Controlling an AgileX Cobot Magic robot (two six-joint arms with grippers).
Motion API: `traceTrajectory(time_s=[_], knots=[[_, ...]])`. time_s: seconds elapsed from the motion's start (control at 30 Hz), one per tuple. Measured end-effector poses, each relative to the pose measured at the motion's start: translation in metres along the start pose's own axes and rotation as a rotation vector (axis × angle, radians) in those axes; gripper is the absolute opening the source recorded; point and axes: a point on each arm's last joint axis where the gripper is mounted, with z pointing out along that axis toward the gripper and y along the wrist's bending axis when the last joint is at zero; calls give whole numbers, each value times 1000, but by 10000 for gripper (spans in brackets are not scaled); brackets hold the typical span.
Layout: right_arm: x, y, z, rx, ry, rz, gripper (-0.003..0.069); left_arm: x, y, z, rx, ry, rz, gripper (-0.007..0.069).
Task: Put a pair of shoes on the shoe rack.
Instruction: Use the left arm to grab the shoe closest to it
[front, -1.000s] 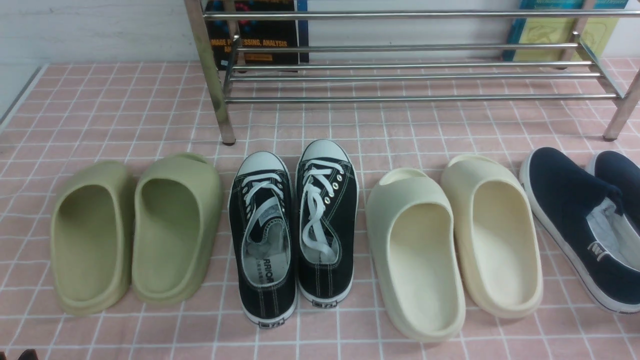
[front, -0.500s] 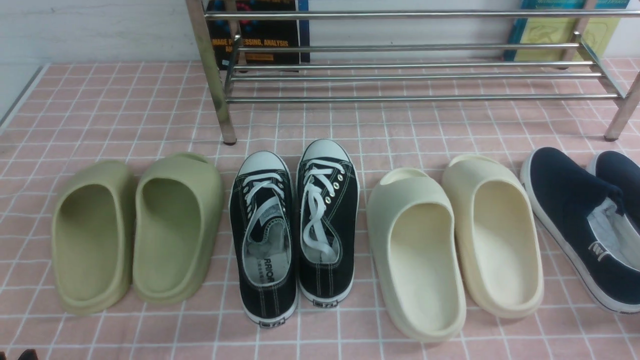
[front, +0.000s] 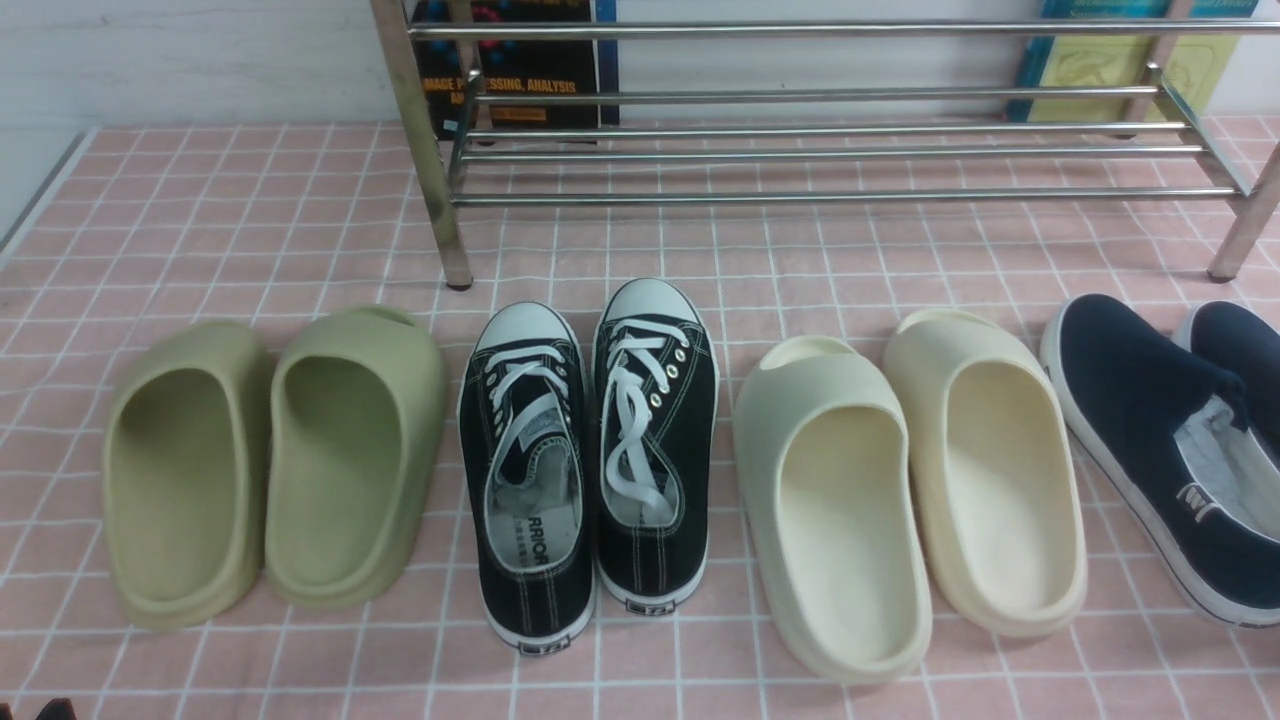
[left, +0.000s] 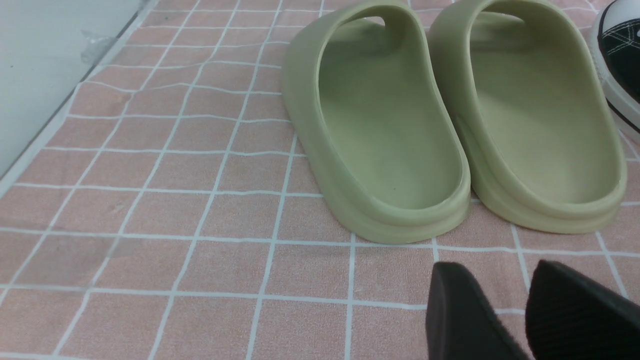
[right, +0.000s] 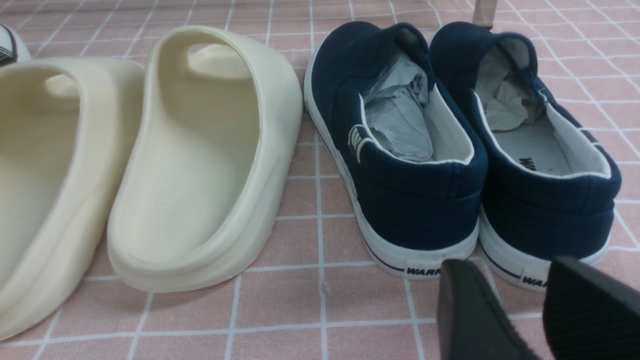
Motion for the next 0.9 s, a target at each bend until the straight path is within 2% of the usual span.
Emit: traceTrajectory(time_s=[0.63, 0.73, 0.77, 0.87, 0.9], knots=[[0, 0, 0, 0, 0, 0, 240, 0, 0, 0, 4, -1, -14, 239], [0, 0, 0, 0, 0, 0, 240, -1, -3, 0, 35, -4, -151, 239], [0, 0, 0, 0, 0, 0, 240, -1, -5, 0, 52, -6, -232, 239], [0, 0, 0, 0, 0, 0, 240, -3, -11, 0, 125, 2, -600, 239], [0, 0, 0, 0, 0, 0, 240, -3, -11, -1, 130, 3, -626, 239]])
